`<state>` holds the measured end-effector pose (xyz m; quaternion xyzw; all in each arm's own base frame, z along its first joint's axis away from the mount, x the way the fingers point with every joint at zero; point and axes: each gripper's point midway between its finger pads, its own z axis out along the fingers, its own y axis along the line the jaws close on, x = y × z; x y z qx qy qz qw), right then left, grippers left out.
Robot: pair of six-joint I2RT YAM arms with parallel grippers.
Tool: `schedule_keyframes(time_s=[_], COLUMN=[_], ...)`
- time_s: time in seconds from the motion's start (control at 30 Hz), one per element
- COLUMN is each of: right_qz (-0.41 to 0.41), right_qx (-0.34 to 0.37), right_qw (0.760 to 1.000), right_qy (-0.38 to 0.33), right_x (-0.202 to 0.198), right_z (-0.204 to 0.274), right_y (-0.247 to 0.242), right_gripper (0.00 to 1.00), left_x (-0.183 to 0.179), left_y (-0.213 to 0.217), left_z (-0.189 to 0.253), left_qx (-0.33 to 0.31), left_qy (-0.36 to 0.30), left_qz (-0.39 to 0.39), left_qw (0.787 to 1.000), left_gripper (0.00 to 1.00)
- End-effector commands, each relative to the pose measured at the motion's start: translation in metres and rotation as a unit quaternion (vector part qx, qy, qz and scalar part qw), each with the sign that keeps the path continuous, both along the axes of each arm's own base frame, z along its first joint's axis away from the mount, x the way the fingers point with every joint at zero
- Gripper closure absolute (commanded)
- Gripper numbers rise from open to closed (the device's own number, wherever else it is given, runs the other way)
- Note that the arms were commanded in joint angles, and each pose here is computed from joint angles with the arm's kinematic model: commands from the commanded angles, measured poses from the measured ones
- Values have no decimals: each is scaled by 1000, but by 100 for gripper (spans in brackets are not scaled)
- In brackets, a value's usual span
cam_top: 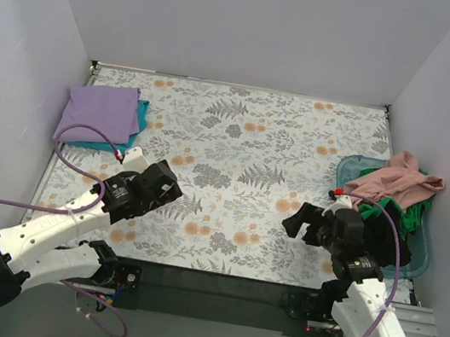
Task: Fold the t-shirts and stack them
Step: Grab the tshirt from the pile
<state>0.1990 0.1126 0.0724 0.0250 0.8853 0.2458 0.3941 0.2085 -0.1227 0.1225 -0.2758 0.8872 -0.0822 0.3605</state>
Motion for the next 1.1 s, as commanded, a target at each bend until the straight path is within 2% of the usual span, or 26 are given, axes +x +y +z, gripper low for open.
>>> schedule_keyframes(time_s=[0.0,0.2,0.23,0.3,0.33,0.37,0.4,0.47,0.5,0.57,0.63,0.7,0.73,0.8,0.83,0.9,1.0,1.07], right_qz=[20,53,53,18,-9,-72,-100,-183,-204,-253,-273,-293,-334,-350,-375,-385,-429,-428], right_qx=[23,16,13,-22,-30,-67,-99,-145,-181,-214,-247,-250,-250,-233,-227,-206,-177,-166], right_qw=[999,990,986,988,983,979,979,961,956,939,928,922,909,907,898,898,883,885], right_qy=[-45,-130,-158,-154,-179,-180,-147,-148,-104,-97,-50,-22,3,23,37,56,73,76], right_x=[12,36,44,57,68,79,85,98,102,110,115,121,116,121,115,118,117,123], right_z=[32,87,118,133,166,172,162,194,181,202,190,188,185,180,177,169,164,162], right_y=[11,19,19,6,-2,-25,-38,-71,-85,-110,-136,-157,-189,-209,-233,-248,-285,-290], right_gripper=[2,2,2,2,2,2,2,1,2,1,2,2,1,2,2,2,2,2], left_x=[4,6,7,7,7,7,6,6,5,5,5,5,6,7,8,9,14,16], left_y=[5,4,4,4,3,2,3,3,6,8,5,4,2,-1,-1,-3,-11,-14], left_z=[8,15,17,18,19,19,18,17,17,17,17,15,16,15,13,13,16,16], left_qx=[-2,-9,-11,-13,-16,-18,-16,-16,-12,-11,-14,-14,-17,-15,-12,-8,-7,-4], left_qy=[-21,-34,-35,-36,-38,-37,-36,-36,-36,-36,-36,-33,-35,-35,-34,-31,-33,-33], left_qz=[16,16,15,15,15,15,14,14,17,25,19,17,13,3,1,-3,-20,-27], left_qw=[1000,999,999,999,999,999,999,999,999,999,999,999,999,999,999,999,999,999], left_gripper=[2,2,2,2,2,2,2,2,2,2,2,2,2,2,2,2,2,2])
